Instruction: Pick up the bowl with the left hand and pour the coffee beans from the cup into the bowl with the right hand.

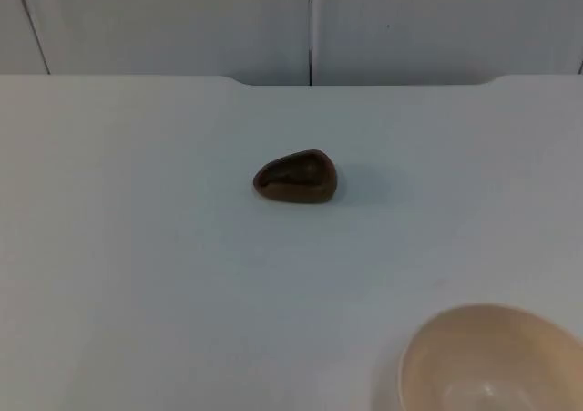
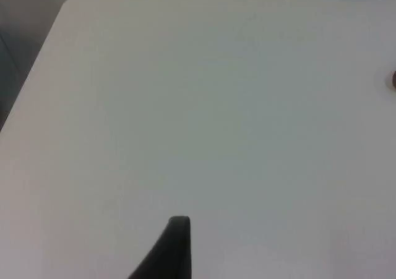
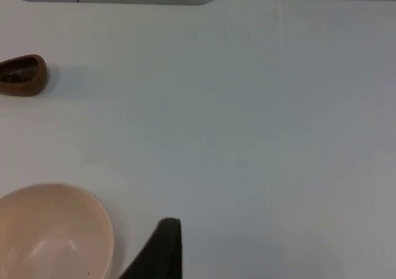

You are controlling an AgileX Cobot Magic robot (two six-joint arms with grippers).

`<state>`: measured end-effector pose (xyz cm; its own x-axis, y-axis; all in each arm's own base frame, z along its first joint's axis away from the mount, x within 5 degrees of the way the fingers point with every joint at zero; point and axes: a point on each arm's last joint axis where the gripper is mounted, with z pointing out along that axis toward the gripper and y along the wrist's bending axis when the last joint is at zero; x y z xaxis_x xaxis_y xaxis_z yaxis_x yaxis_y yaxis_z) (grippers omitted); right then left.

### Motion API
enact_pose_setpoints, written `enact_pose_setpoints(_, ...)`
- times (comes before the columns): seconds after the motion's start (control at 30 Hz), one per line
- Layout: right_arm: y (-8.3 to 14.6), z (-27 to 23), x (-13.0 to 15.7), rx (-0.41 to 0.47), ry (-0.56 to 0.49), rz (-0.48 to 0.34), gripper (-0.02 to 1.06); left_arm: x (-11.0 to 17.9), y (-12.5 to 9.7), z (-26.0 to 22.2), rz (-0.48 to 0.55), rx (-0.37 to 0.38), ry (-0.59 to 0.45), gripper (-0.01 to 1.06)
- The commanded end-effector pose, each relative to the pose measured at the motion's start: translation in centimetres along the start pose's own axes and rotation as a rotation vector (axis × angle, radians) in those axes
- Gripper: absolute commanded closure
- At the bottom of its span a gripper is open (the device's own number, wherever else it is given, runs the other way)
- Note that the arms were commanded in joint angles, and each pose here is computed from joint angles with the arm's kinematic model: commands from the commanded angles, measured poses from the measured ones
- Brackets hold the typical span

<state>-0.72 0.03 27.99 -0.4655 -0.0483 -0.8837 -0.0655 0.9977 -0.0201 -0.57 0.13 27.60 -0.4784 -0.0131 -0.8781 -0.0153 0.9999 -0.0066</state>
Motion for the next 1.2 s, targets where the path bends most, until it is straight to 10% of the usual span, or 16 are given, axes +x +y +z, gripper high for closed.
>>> enact_pose_setpoints(0.0,0.0,0.0,0.0,0.001,-0.009,-0.002,-0.01,-0.6,-0.1,-0.5,-0.003,0.018,-0.027,0.00)
enact_pose_setpoints(0.43,0.0,0.0,0.0,0.001,-0.009,-0.002,-0.01,-5.5,-0.5,-1.5,-0.020,0.049,-0.019,0.00)
enact_pose_setpoints(1.17,0.0,0.0,0.0,0.001,-0.009,-0.002,-0.01,-9.6,-4.5,5.6,-0.053,0.478,0.286,0.00)
